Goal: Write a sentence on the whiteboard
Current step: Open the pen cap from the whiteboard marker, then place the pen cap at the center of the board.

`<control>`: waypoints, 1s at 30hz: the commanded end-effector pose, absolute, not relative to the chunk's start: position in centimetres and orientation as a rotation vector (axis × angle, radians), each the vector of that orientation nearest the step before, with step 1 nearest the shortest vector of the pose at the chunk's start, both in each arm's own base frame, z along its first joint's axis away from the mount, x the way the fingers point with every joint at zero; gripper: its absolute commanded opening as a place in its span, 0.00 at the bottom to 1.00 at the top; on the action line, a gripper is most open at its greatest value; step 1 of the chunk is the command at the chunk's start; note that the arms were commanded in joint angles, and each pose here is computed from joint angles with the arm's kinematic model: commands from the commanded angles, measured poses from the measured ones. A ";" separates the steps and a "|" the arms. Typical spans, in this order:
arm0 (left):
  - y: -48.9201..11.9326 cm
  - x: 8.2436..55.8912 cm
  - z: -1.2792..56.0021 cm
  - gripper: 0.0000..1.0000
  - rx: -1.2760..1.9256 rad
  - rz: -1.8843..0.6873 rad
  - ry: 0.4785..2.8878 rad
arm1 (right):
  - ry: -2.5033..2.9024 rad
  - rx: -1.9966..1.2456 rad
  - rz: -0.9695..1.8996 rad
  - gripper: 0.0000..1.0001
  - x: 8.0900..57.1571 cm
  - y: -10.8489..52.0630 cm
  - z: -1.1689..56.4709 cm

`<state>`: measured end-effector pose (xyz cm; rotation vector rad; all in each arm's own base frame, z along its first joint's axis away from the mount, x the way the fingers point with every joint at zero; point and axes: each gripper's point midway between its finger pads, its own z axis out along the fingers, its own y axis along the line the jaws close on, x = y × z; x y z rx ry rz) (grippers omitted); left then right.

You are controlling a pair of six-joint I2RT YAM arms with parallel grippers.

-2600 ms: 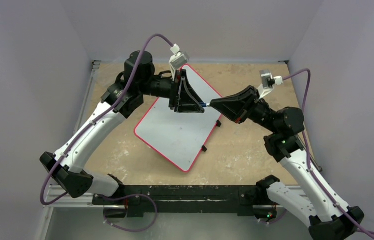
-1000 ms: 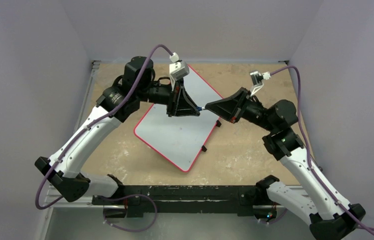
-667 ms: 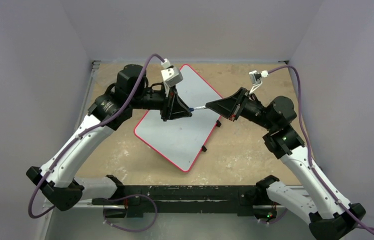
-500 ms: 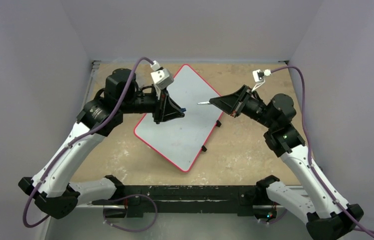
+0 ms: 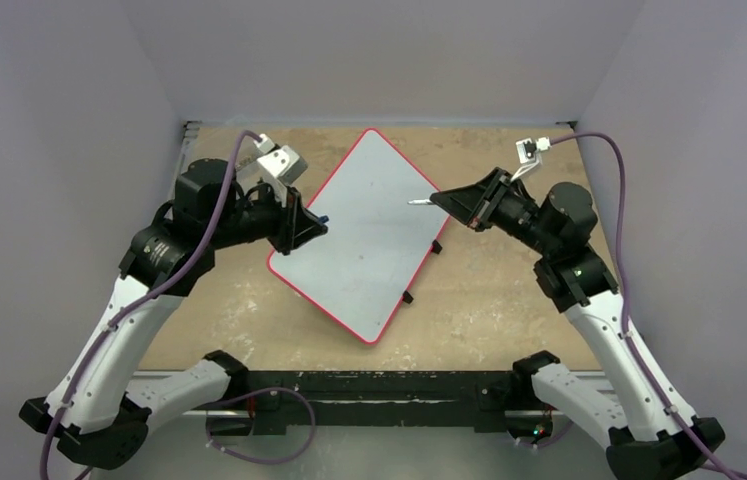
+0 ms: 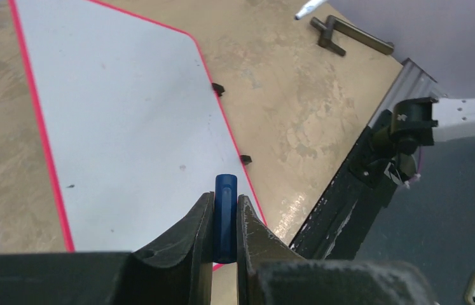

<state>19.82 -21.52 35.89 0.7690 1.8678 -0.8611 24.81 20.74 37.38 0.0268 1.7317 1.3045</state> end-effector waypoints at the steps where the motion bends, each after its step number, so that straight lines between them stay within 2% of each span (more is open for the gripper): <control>1: -17.6 20.9 34.5 0.00 0.577 -0.671 1.969 | 1.676 0.028 1.242 0.00 24.8 19.6 38.7; 13: -7.0 23.9 29.1 0.00 -0.009 -0.269 2.157 | 1.684 -0.002 1.256 0.00 24.4 19.7 37.6; 22: -4.1 25.0 22.6 0.00 -0.392 -0.175 2.236 | 1.720 0.034 1.134 0.00 24.4 18.1 36.1; 30: -2.4 26.4 18.6 0.00 -0.624 -0.136 2.181 | 1.744 0.028 1.117 0.00 24.0 18.0 34.7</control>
